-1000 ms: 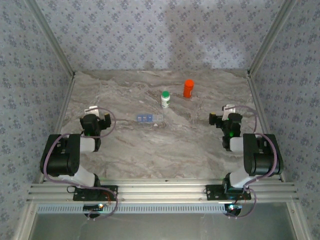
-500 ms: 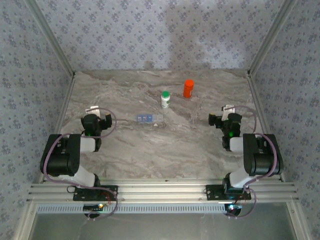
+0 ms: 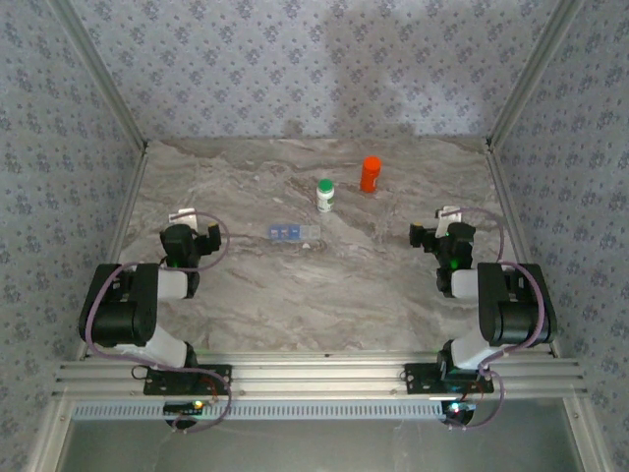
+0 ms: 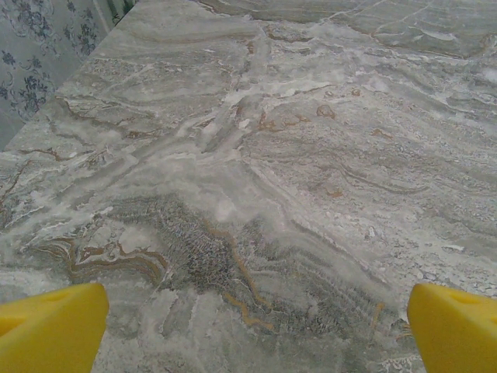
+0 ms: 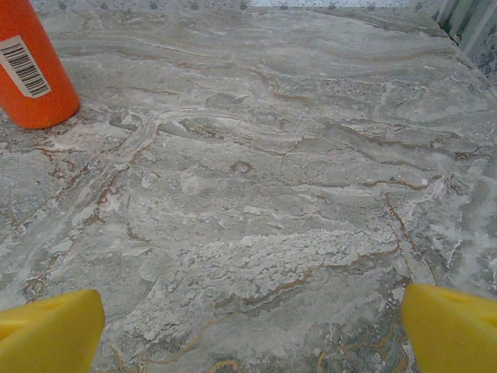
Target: Sort the pills into containers
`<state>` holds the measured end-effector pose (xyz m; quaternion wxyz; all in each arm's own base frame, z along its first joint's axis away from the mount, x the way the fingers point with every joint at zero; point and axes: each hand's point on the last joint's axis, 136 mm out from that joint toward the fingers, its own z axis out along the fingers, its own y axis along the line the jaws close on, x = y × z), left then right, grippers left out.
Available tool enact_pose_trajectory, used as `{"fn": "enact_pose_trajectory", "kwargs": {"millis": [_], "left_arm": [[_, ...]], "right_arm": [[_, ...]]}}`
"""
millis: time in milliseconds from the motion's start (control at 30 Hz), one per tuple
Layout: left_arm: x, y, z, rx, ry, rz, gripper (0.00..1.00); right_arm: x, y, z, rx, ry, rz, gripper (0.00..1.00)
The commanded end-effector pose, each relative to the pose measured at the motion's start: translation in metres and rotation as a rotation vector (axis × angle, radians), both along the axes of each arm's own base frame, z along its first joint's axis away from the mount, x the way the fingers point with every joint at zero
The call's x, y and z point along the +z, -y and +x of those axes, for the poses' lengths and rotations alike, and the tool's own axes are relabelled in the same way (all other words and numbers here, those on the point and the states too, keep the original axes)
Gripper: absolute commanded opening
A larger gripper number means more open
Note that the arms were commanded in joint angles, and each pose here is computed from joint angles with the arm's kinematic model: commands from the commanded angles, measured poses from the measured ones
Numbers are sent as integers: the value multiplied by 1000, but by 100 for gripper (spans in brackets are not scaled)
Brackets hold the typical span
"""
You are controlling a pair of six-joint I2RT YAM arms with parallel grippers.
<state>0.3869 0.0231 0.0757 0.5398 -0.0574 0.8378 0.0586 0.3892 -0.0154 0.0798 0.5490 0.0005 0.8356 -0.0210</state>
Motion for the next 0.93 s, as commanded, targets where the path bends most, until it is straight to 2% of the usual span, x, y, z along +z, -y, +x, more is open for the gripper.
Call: {"fn": "enact_pose_trajectory", "kwargs": {"millis": [0, 833, 900], "left_arm": [[14, 0, 9, -15, 44, -4, 99], [13, 0, 10, -28, 35, -24, 99], [13, 8, 11, -79, 33, -29, 99]], "right_arm": [[4, 0, 2, 1, 5, 15, 100], [4, 0, 2, 1, 6, 16, 100], [4, 0, 2, 0, 5, 16, 100]]}}
